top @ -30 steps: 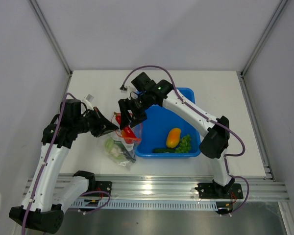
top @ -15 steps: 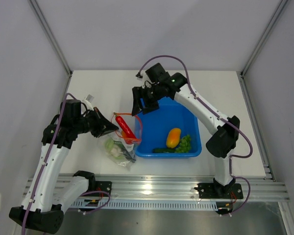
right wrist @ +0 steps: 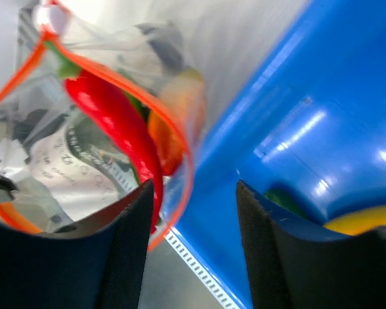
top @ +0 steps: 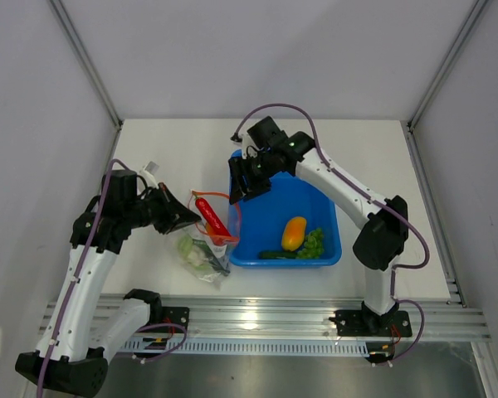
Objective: Place the food in the zip-top bag and seal the zipper
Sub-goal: Adjust the zipper food storage bag at the center of the board.
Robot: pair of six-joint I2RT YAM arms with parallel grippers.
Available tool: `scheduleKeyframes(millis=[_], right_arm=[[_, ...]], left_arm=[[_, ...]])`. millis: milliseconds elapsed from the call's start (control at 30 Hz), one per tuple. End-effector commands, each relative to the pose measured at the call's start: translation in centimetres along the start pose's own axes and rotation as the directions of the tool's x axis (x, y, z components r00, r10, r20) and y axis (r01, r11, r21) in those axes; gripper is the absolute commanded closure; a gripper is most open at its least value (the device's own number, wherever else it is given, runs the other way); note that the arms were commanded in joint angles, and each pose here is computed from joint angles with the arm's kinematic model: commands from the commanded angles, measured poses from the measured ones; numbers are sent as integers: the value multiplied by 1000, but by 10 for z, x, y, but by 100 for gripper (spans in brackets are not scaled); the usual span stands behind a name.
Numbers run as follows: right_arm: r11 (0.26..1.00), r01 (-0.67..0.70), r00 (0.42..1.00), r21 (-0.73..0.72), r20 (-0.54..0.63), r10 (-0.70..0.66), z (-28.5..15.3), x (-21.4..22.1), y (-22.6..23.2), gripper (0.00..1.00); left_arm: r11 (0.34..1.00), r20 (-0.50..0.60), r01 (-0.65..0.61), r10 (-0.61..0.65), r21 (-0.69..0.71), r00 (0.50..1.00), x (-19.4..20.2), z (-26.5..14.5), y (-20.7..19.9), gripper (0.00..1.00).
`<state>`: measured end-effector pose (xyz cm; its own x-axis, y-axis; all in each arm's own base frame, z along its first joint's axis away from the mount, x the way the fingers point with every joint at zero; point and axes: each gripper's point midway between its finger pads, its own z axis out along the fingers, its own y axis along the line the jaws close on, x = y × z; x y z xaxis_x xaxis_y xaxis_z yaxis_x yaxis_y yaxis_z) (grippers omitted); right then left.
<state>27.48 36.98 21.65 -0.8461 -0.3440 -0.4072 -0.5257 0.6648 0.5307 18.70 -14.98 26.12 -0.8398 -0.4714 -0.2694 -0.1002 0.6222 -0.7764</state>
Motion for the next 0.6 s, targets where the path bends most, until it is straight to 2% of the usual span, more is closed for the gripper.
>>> scheduleKeyframes(millis=[0, 133, 233, 267, 367, 567], right_arm=[[991, 69, 998, -115, 7, -69, 17, -5, 24, 47], [980, 69, 997, -185, -32, -77, 36, 0, 38, 62], [982, 93, 996, -164, 8, -93, 45, -9, 39, 83], [988, 102, 995, -115, 32, -99, 48, -16, 35, 100], [991, 123, 992, -58, 35, -121, 46, -21, 33, 100], [956, 291, 922, -36, 277, -271, -18, -50, 95, 100]], left_arm=[[998, 8, -34, 34, 53, 999, 0, -4, -10, 99], [999, 5, -31, 31, 37, 1000, 4, -2, -3, 99], [999, 9, -32, 32, 13, 999, 6, 0, 6, 99], [1000, 7, -29, 29, 7, 1000, 7, 0, 8, 99], [999, 15, -29, 30, -19, 999, 10, -3, 14, 99], [986, 189, -123, 143, -115, 971, -7, -43, 10, 99]])
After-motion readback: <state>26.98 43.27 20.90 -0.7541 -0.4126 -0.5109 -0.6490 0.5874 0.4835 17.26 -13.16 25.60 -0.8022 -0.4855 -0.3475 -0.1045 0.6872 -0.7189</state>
